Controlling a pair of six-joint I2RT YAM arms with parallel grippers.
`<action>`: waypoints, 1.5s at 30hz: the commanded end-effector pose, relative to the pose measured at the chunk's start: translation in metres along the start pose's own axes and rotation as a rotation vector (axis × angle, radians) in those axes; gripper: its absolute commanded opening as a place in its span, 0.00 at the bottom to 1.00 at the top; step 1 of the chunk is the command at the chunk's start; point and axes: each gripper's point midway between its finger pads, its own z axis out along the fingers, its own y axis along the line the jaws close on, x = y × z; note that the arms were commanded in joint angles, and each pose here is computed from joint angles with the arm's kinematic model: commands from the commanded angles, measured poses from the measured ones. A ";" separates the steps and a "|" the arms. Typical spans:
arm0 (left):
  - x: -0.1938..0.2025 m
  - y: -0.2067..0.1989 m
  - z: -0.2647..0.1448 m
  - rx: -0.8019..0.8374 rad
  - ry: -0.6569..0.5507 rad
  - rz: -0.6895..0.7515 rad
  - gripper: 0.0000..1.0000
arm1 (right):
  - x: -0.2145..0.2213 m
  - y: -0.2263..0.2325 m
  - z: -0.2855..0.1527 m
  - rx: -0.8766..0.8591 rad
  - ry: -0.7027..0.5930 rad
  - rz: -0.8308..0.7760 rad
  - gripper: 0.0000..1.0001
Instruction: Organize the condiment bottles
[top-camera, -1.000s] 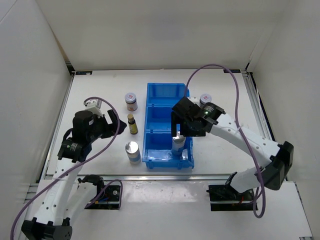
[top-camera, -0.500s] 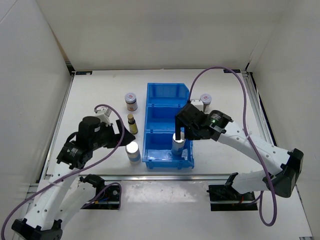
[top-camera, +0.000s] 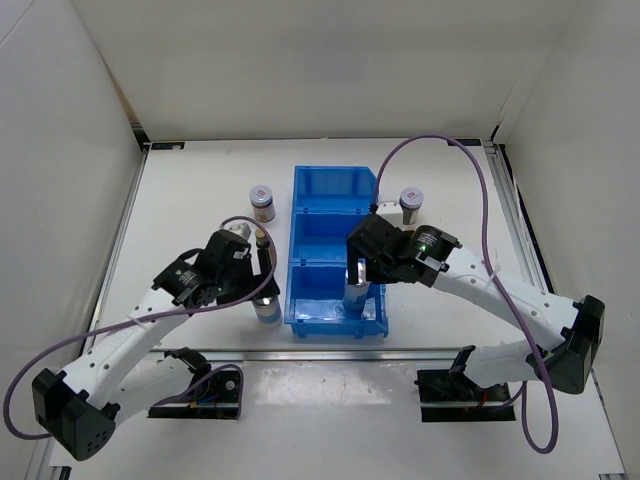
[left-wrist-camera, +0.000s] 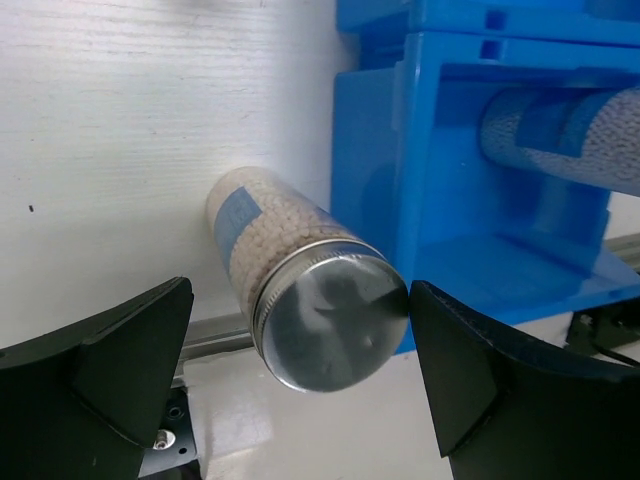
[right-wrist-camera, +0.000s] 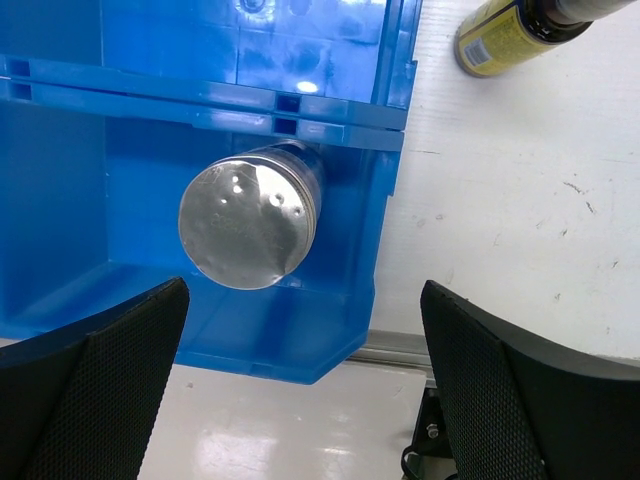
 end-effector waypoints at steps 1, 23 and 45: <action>-0.011 0.003 0.000 -0.056 -0.042 -0.009 1.00 | -0.009 0.001 -0.001 0.001 -0.045 0.022 1.00; -0.067 -0.045 -0.044 -0.080 -0.163 0.068 0.44 | -0.004 -0.004 -0.001 0.000 -0.051 0.025 1.00; -0.065 -0.142 -0.006 0.018 -0.119 0.264 0.43 | -0.006 -0.027 -0.019 -0.017 -0.158 0.155 1.00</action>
